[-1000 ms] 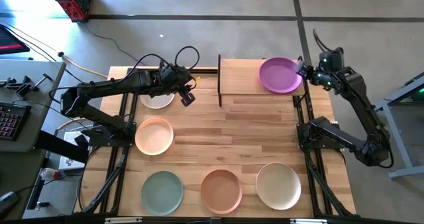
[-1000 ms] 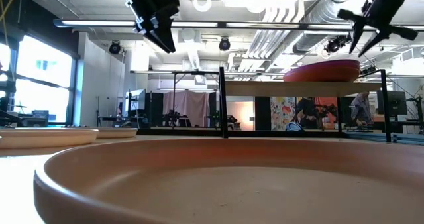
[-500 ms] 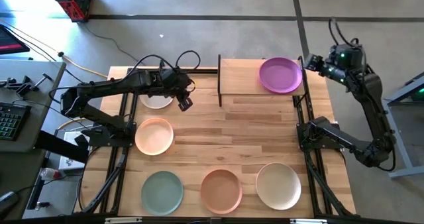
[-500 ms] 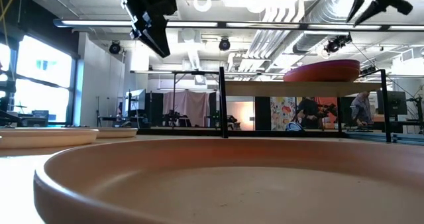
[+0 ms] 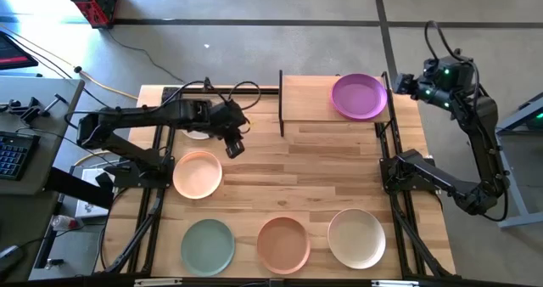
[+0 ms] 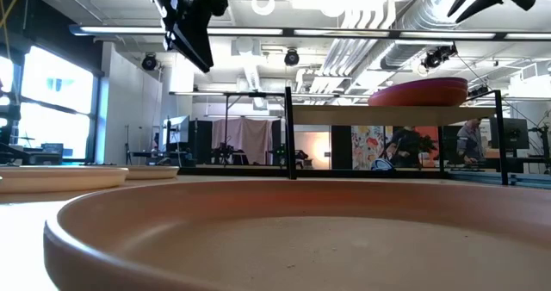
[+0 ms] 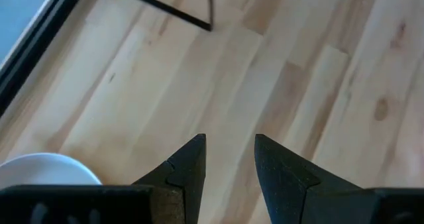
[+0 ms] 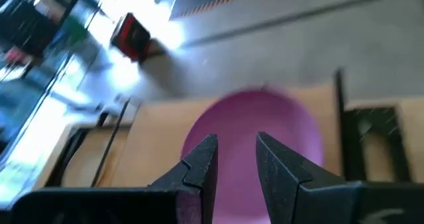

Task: Place and stack plates onto a shelf
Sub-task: Stack the bottom white plate on top of the purple plate on the shelf

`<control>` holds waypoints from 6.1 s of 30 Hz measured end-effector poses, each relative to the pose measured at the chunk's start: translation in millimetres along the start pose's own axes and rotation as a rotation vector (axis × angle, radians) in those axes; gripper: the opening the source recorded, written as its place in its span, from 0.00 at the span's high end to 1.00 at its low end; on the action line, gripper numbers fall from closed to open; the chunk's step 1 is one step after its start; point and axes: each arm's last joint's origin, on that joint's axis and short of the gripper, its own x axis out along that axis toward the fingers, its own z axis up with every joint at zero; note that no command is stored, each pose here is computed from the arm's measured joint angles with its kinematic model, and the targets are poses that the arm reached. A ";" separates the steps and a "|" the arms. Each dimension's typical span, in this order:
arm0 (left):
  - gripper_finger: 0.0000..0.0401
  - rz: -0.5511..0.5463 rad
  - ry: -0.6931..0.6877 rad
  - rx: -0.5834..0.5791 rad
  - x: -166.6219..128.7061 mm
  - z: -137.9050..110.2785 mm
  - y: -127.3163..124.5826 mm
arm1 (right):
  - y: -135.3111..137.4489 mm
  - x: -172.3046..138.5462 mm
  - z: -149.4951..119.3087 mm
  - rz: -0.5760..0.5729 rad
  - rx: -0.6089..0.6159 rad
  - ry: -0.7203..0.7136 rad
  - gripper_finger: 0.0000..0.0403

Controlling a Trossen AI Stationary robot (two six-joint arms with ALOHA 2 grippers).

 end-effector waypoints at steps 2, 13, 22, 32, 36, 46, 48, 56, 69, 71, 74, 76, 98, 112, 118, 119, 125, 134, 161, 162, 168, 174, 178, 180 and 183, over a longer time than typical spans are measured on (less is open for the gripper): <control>0.71 -0.013 0.001 0.004 -0.9 -1.5 -6.3 | 0.0 -0.2 -4.6 0.046 0.008 0.073 0.79; 0.71 -0.108 0.011 0.027 -9.4 -16.0 -50.0 | 5.6 -9.4 -24.3 0.260 0.081 0.334 0.79; 0.71 -0.196 0.010 0.060 -20.3 -32.2 -86.2 | 8.6 -32.0 -36.3 0.376 0.103 0.359 0.79; 0.71 -0.321 -0.083 -0.004 -30.7 -34.1 -113.4 | 6.8 -39.9 -40.0 0.428 -0.035 0.326 0.79; 0.71 -0.356 -0.098 -0.036 -34.0 -35.6 -120.6 | 12.3 -38.1 -32.5 0.479 -0.090 0.251 0.79; 0.71 -0.374 -0.111 -0.163 -35.5 -33.6 -123.3 | 42.7 -27.3 5.2 0.741 -0.263 -0.039 0.79; 0.71 -0.361 -0.117 -0.190 -34.9 -32.4 -121.8 | 49.1 -22.3 11.6 0.804 -0.285 -0.053 0.79; 0.71 -0.310 -0.155 -0.229 -34.3 -31.0 -119.7 | 63.7 3.0 8.3 0.988 -0.408 0.139 0.79; 0.71 -0.297 -0.161 -0.292 -34.2 -30.6 -119.1 | 75.9 6.7 -42.8 0.946 -0.593 0.503 0.79; 0.71 -0.289 -0.167 -0.294 -34.1 -30.4 -118.8 | 75.2 4.4 -51.1 0.912 -0.623 0.559 0.79; 0.71 -0.279 -0.176 -0.292 -34.1 -30.2 -118.5 | 73.2 2.5 -62.7 0.825 -0.648 0.650 0.79; 0.71 -0.277 -0.178 -0.280 -34.1 -30.2 -118.5 | 73.4 2.1 -69.8 0.772 -0.674 0.696 0.79; 0.71 -0.266 -0.186 -0.218 -34.0 -30.4 -118.2 | 130.7 13.0 -177.5 0.563 -1.139 0.981 0.79; 0.71 -0.261 -0.192 -0.169 -34.0 -30.4 -118.2 | 147.1 12.3 -251.7 0.455 -1.345 1.069 0.79; 0.71 -0.260 -0.195 -0.144 -34.0 -30.5 -118.3 | 148.4 16.8 -289.0 0.401 -1.456 1.145 0.79; 0.71 -0.260 -0.195 -0.144 -34.0 -30.5 -118.3 | 148.2 17.6 -295.0 0.394 -1.473 1.161 0.79; 0.71 -0.260 -0.195 -0.143 -34.0 -30.5 -118.3 | 147.8 19.7 -327.0 0.398 -1.575 1.189 0.79; 0.71 -0.260 -0.195 -0.144 -34.0 -30.5 -118.3 | 148.5 24.4 -358.4 0.435 -1.643 1.190 0.79; 0.71 -0.262 -0.192 -0.162 -34.0 -30.5 -118.3 | 120.3 52.1 -396.6 0.415 -1.721 1.218 0.79; 0.71 -0.262 -0.193 -0.162 -34.0 -30.4 -118.3 | 119.2 52.6 -396.9 0.416 -1.724 1.221 0.79; 0.71 -0.262 -0.193 -0.162 -34.0 -30.5 -118.3 | 116.0 53.3 -397.4 0.414 -1.722 1.251 0.85; 0.71 -0.262 -0.192 -0.162 -34.0 -30.5 -118.4 | 115.3 52.8 -396.8 0.412 -1.722 1.269 0.99; 0.71 -0.262 -0.192 -0.162 -34.0 -30.5 -118.3 | 114.0 52.4 -395.2 0.374 -1.707 1.277 0.99; 0.71 -0.262 -0.192 -0.162 -34.0 -30.5 -118.4 | 113.7 51.1 -392.3 0.358 -1.698 1.277 0.99; 0.71 -0.262 -0.192 -0.162 -34.0 -30.4 -118.3 | 115.1 47.7 -386.0 0.346 -1.664 1.265 1.00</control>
